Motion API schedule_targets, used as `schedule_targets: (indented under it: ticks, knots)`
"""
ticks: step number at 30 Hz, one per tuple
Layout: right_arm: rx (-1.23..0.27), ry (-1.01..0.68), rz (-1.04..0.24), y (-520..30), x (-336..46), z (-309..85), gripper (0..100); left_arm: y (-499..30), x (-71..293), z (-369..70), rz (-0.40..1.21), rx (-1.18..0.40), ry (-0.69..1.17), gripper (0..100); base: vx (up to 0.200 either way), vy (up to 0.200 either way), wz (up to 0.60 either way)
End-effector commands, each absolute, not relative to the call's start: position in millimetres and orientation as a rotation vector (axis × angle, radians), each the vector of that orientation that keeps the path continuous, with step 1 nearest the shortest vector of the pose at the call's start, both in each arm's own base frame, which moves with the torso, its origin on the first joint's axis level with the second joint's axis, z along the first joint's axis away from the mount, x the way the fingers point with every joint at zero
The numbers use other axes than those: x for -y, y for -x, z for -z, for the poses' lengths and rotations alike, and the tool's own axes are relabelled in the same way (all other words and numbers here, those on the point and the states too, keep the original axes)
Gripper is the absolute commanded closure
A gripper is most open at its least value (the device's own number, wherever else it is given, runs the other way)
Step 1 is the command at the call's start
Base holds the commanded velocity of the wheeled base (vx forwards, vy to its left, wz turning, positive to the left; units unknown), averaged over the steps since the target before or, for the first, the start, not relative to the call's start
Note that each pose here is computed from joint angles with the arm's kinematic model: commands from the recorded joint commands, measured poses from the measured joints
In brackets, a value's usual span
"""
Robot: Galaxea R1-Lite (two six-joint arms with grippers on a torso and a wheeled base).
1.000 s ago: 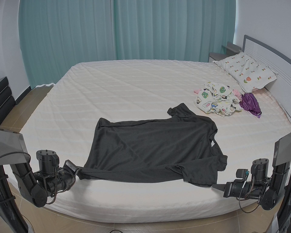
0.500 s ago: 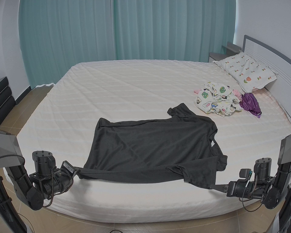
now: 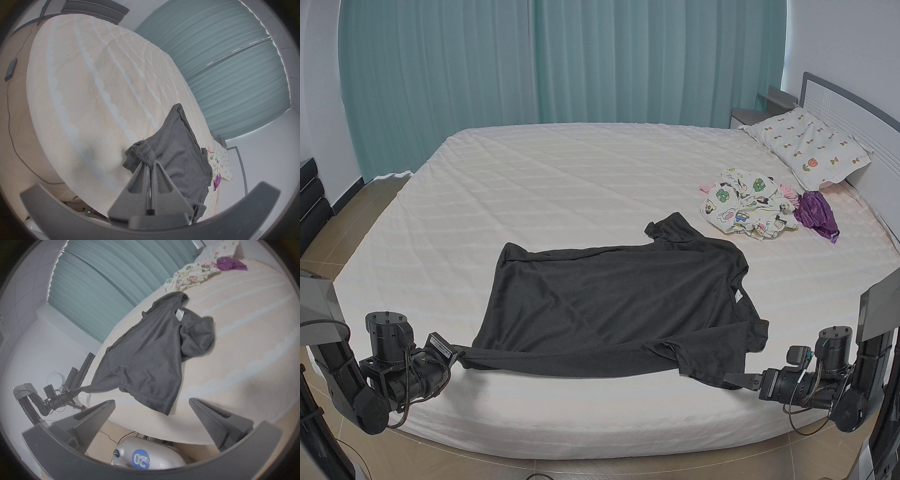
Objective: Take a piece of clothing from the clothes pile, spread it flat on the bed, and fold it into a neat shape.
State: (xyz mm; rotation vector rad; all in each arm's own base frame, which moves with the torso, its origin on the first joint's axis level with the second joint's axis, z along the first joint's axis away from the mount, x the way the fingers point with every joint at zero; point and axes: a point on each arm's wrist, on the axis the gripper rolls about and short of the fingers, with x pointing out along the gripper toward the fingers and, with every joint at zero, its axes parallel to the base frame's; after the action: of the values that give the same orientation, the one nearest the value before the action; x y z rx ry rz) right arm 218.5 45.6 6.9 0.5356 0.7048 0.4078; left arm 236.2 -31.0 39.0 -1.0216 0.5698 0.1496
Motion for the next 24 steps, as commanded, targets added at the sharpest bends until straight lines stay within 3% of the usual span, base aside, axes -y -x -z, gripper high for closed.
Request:
schedule_targets:
  ticks: [1,3,4,24]
  knots:
    - [-0.765,-0.545,-0.41,-226.9,-56.9,13.0,0,-236.8,31.1,-38.9,-0.149,-0.569,1.023,100,0.0,0.0,0.0]
    - [-0.752,-0.542,-0.396,-232.3,-58.4,14.9,0,-236.8,31.1,-38.9,-0.149,-0.569,1.023,100,0.0,0.0,0.0]
    - [-0.744,-0.541,-0.388,-234.4,-59.3,15.3,100,-236.8,31.0,-38.9,-0.15,-0.569,1.023,100,0.0,0.0,0.0]
    - [-0.74,-0.592,-0.284,-197.7,-32.6,-27.1,100,-223.9,29.4,-53.3,-0.113,-0.53,0.983,100,0.0,0.0,0.0]
